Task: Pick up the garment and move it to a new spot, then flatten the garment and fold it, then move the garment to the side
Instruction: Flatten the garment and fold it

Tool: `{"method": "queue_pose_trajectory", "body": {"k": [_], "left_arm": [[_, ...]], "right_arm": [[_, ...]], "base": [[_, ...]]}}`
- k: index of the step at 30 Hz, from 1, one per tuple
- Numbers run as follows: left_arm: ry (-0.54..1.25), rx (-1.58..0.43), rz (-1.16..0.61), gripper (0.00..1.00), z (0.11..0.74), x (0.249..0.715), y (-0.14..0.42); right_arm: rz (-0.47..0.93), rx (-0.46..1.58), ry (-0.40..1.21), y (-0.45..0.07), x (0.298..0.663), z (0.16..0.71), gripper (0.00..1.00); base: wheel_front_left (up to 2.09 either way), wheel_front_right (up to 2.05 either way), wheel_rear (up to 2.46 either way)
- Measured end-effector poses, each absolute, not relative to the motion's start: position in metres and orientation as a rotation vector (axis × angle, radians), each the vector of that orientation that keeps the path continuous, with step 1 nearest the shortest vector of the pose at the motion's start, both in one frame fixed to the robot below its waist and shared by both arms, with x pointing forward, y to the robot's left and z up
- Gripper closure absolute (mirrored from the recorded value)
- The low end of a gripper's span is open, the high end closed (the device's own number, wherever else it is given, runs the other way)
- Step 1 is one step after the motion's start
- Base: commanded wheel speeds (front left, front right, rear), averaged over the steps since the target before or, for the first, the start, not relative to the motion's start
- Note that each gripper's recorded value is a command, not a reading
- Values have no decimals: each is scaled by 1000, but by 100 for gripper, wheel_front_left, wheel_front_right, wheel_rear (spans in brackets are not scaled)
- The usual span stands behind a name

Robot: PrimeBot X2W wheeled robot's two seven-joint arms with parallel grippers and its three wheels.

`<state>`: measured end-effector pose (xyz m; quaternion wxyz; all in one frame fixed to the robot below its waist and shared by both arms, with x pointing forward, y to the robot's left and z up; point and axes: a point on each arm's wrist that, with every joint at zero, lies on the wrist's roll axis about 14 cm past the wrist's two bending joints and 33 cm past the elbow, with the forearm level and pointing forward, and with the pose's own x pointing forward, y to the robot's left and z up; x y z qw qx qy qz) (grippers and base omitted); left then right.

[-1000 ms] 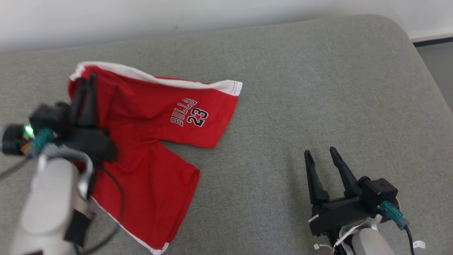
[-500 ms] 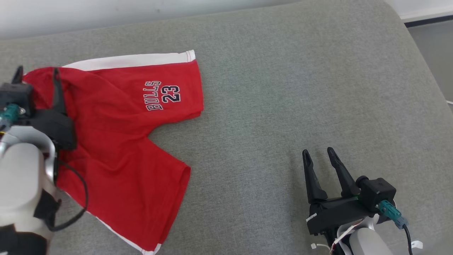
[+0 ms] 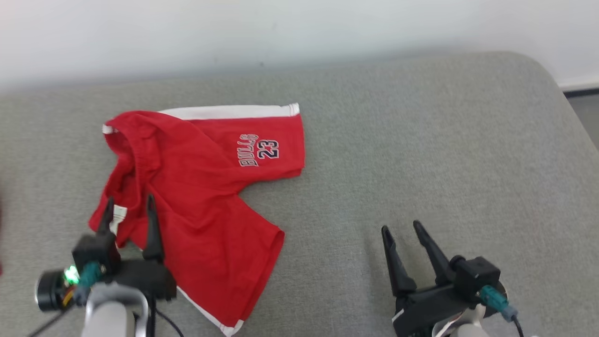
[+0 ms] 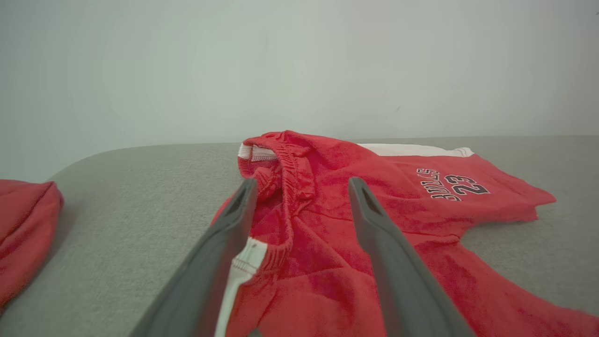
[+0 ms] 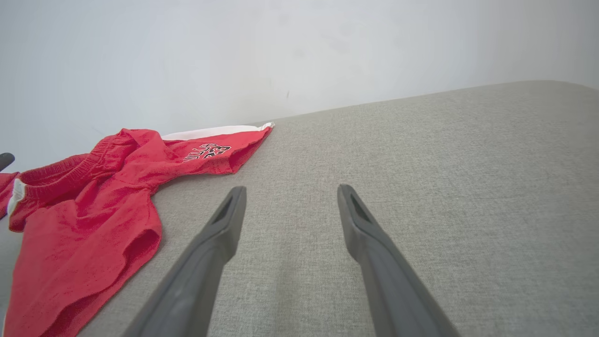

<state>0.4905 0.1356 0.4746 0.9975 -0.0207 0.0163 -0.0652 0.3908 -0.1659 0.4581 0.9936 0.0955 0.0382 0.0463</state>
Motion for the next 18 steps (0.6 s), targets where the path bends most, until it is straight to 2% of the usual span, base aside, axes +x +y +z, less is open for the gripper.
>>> {"method": "queue_pose_trajectory", "body": {"k": [11,18], "left_arm": [[72,-75,-52,0,459,395,164],[132,-119,22,0,439,351,182]], "right_arm": [[283,201,92,-101,372,460,0],[540,233,179,-19,344,445,0]], "base": [[0,0,0],[0,0,0]]}}
